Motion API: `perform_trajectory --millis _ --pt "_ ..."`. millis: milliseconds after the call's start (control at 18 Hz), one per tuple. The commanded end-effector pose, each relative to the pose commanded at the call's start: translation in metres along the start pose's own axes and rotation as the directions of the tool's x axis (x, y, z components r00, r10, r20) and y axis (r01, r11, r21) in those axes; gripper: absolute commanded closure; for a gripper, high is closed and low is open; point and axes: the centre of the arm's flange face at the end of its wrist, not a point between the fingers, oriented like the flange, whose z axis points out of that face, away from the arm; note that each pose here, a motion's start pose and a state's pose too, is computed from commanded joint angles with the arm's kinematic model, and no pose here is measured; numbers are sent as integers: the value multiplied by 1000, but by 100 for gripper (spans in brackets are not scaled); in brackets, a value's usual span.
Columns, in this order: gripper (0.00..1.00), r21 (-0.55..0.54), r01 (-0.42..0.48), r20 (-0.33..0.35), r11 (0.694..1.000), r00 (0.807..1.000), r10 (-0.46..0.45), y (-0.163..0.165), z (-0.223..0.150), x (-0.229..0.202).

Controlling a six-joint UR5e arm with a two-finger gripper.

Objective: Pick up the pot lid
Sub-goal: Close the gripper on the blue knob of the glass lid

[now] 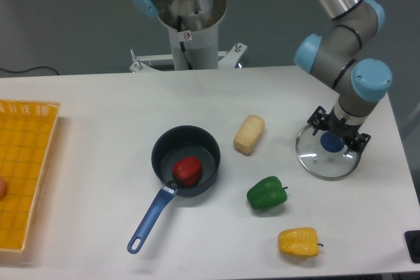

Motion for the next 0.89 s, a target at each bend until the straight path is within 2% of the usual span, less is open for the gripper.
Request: perform_trajectory --millis 111,333,722,889 --pt "3 0 0 -2 1000 1000 0 0 1 0" --pt "17 0 0 -1 1000 1000 0 0 0 1" --pt "31 2 0 0 1000 1000 0 0 0 1" --pt "39 2 0 0 1000 1000 0 0 0 1"
